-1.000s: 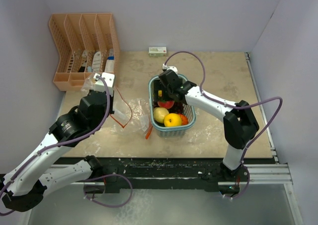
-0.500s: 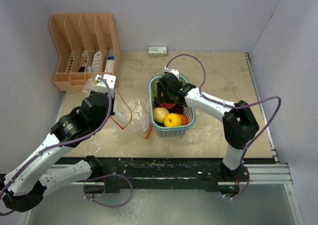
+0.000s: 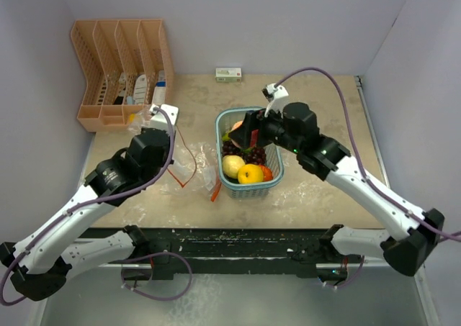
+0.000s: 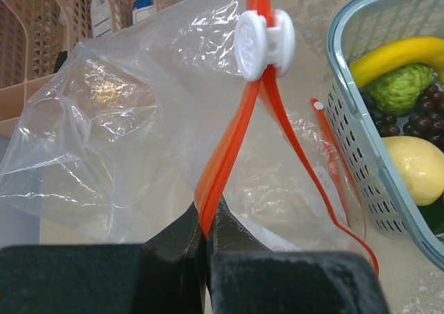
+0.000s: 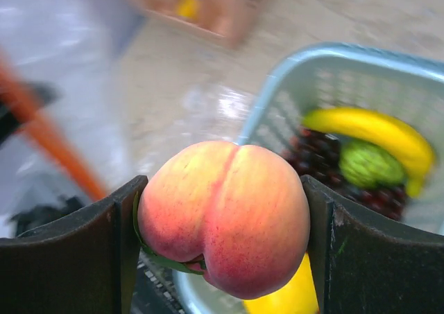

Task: Place the food in the zip-top bag and seal the zipper
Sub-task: Pick up the fake fruit from the bin, then place the fake fruit in the zipper food storage bag.

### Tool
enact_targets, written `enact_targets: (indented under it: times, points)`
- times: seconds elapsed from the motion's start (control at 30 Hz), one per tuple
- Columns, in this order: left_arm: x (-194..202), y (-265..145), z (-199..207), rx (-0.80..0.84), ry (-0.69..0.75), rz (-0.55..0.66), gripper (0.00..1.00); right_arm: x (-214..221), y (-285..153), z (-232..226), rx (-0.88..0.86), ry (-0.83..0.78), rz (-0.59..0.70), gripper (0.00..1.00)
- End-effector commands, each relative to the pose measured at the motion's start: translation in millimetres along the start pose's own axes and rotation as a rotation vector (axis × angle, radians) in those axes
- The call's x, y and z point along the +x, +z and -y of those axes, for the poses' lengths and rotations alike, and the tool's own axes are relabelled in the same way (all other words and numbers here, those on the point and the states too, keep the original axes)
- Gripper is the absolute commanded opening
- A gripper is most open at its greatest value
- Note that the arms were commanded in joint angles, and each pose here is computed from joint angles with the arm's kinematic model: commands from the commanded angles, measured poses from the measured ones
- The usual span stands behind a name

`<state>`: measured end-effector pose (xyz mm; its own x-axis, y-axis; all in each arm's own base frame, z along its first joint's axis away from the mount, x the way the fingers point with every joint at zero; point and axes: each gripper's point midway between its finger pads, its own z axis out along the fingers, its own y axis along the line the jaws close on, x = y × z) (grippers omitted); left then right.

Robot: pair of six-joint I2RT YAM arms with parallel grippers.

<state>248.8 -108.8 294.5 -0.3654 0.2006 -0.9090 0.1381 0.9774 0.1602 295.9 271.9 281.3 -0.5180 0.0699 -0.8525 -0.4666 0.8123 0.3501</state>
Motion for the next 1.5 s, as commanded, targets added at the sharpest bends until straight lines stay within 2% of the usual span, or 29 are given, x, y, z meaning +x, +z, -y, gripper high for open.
enact_targets:
  times: [0.0, 0.07, 0.2, 0.33, 0.43, 0.6, 0.9, 1.17, 1.27, 1.37, 1.47]
  points:
    - [-34.0, -1.4, 11.1, 0.047, -0.089, 0.077, 0.0, -8.9, -45.2, -85.0, -0.514, -0.11, 0.074, 0.4]
    - [-36.3, 2.5, 17.4, 0.062, -0.092, 0.075, 0.0, -5.3, -59.8, -107.6, -0.634, -0.131, 0.097, 0.4]
    - [-44.0, 9.4, 27.0, 0.077, -0.096, 0.07, 0.0, 8.7, -68.8, -152.8, -0.763, -0.187, 0.097, 0.4]
    - [-56.2, 9.3, 32.6, 0.097, -0.108, 0.08, 0.0, 22.0, -65.1, -190.1, -0.867, -0.203, 0.084, 0.4]
    - [-62.0, 7.6, 35.1, 0.115, -0.122, 0.092, 0.0, 23.8, -61.0, -200.2, -0.893, -0.186, 0.095, 0.4]
    - [-64.0, 2.5, 42.8, 0.169, -0.146, 0.091, 0.0, 10.8, -29.9, -191.0, -0.754, -0.129, 0.14, 0.41]
    - [-54.2, -24.0, 48.8, 0.29, -0.223, 0.07, 0.0, -13.4, 43.6, -127.6, -0.245, -0.03, 0.212, 0.39]
    - [-28.1, -50.7, 40.2, 0.344, -0.293, 0.025, 0.0, -21.1, 54.7, -115.2, -0.149, -0.004, 0.239, 0.39]
    - [-20.7, -55.8, 50.0, 0.411, -0.344, 0.035, 0.0, -26.1, 55.3, -110.5, -0.112, -0.003, 0.249, 0.41]
    - [-8.5, -51.3, 64.8, 0.473, -0.394, 0.05, 0.0, -27.2, 57.3, -122.1, -0.156, -0.038, 0.224, 0.46]
    - [-6.3, -40.2, 73.6, 0.473, -0.43, 0.054, 0.0, -18.3, 54.2, -134.7, -0.218, -0.048, 0.183, 0.61]
